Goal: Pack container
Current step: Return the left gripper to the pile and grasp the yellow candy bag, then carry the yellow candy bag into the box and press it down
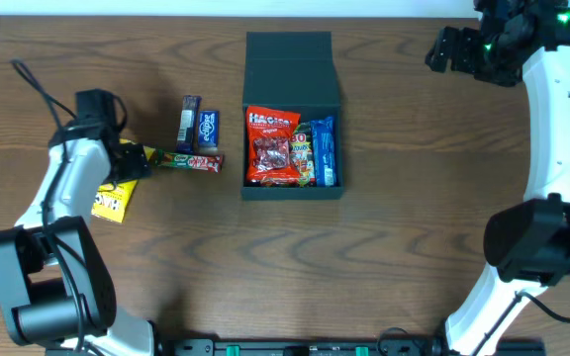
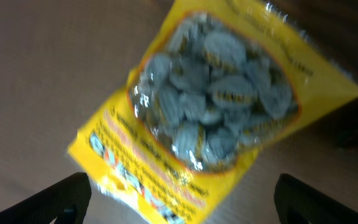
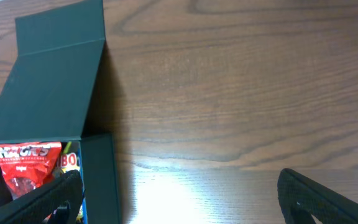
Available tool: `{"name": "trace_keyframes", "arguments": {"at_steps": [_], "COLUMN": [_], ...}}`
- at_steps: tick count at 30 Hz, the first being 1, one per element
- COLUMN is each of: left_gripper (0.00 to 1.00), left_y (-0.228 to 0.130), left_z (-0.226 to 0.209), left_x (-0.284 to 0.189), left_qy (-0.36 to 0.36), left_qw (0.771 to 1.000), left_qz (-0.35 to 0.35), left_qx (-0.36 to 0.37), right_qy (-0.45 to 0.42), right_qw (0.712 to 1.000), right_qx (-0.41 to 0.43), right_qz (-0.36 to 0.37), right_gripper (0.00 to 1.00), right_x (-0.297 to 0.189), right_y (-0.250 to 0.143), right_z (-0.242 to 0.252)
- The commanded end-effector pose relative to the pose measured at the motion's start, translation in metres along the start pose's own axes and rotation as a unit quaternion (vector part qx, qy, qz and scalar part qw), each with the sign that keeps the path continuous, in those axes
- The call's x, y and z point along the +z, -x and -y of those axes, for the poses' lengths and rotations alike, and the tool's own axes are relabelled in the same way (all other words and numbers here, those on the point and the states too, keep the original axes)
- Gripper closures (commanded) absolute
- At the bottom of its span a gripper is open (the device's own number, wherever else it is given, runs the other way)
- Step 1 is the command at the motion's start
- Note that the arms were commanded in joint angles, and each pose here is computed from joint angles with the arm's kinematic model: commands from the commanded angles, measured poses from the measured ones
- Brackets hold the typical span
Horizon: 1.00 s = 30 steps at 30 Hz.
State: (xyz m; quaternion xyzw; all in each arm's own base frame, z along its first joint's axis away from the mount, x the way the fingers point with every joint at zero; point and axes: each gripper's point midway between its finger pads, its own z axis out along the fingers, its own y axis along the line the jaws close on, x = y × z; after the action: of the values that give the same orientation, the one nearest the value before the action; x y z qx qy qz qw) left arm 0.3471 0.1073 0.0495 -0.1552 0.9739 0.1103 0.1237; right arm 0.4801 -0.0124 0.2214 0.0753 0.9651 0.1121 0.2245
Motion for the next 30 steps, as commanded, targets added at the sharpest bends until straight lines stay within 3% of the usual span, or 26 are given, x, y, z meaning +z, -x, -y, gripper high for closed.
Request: {"name": "trace_keyframes", "arguments": {"at_steps": [1, 7, 12, 22, 24, 28, 30], "left_gripper": [0.05, 0.05, 0.05, 0.05, 0.00, 0.30, 0.39], "left_y": [0.000, 0.006, 0.008, 0.005, 0.007, 0.008, 0.008], "left_z": [0.002, 0.008, 0.011, 0.013, 0.013, 0.013, 0.013], "left_x": [0.007, 0.008, 0.024, 0.049, 0.049, 0.049, 0.049], "left_qy": [-0.050, -0.102, -0.100, -0.099, -0.098, -0.097, -0.097], "left_qw": [0.997, 0.987, 0.982, 0.983, 0.983, 0.983, 0.983], "left_qz": [0.000, 0.020, 0.020, 0.005, 0.008, 0.010, 0.011], "left_qx": [0.053, 0.122, 0.157, 0.154, 0.154, 0.154, 0.154], "right_qy": [0.004, 0.008, 0.013, 0.018, 0.019, 0.020, 0.021], "right_qw": [1.000, 1.000, 1.000, 0.999, 0.999, 0.999, 0.999], "right_qx": [-0.008, -0.015, -0.026, -0.034, -0.036, -0.037, -0.038], "right_qz": [0.013, 0.010, 0.010, 0.005, 0.006, 0.006, 0.006], "right_gripper": [0.01, 0.01, 0.01, 0.01, 0.01, 0.01, 0.01], "right_x": [-0.013, -0.011, -0.009, -0.007, -0.007, -0.007, -0.006], "right_y": [0.003, 0.001, 0.001, -0.003, -0.003, -0.003, -0.003], "right_z": [-0.005, -0.013, -0.023, -0.035, -0.037, -0.039, -0.040]}}
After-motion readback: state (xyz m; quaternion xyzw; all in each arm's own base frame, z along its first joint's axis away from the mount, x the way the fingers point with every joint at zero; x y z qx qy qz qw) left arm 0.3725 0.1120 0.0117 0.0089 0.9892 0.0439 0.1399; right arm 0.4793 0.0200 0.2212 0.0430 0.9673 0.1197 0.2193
